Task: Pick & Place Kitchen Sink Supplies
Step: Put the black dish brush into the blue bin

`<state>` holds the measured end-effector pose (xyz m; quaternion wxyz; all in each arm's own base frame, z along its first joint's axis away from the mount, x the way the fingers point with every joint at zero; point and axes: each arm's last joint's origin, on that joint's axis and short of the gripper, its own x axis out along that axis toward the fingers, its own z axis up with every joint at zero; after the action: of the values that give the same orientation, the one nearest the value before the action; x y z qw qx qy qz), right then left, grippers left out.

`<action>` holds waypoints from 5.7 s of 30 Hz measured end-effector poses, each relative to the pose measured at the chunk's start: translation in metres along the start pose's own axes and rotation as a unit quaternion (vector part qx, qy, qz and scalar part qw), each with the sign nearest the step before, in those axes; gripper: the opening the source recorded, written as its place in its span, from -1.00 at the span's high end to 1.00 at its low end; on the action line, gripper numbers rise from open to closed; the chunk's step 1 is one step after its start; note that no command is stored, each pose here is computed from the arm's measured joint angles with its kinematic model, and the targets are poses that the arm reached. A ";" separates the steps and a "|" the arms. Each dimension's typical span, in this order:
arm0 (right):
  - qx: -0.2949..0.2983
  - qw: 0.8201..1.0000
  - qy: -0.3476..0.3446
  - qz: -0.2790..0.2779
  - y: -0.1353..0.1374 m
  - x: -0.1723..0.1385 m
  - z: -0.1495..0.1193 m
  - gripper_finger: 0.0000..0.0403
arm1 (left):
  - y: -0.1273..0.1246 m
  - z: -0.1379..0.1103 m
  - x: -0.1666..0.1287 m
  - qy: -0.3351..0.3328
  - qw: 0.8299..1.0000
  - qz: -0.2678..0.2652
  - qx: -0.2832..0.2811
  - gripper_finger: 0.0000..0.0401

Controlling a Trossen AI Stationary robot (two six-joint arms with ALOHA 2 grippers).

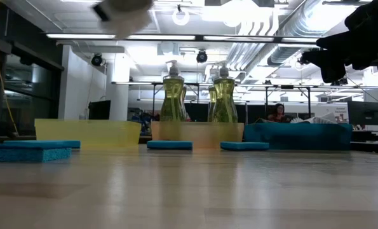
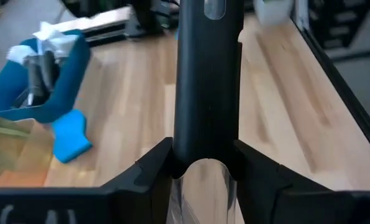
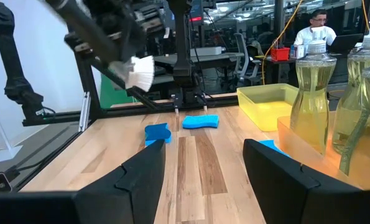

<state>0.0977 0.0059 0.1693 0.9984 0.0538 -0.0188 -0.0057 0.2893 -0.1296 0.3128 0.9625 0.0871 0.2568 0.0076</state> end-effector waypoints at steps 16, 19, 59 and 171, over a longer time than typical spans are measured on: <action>-0.087 0.995 -0.013 -0.050 -0.003 0.000 0.003 -0.05 | 0.085 0.016 0.034 -0.070 0.994 -0.020 -0.085 0.26; -0.089 0.995 -0.012 -0.053 -0.003 0.000 0.003 -0.05 | 0.092 0.013 0.041 -0.067 0.993 -0.028 -0.089 0.26; 0.298 0.916 -0.263 0.053 0.001 -0.014 0.050 -0.05 | 0.101 0.025 0.097 -0.251 0.932 0.026 -0.259 0.26; 0.120 0.984 0.003 -0.134 -0.026 0.110 0.144 0.53 | 0.111 0.023 0.069 -0.178 0.950 0.083 -0.243 -0.70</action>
<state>0.2015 -0.0371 0.3137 0.9750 0.1748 -0.0088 -0.1367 0.3637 -0.0202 0.3179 0.9805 -0.1288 0.0641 0.1341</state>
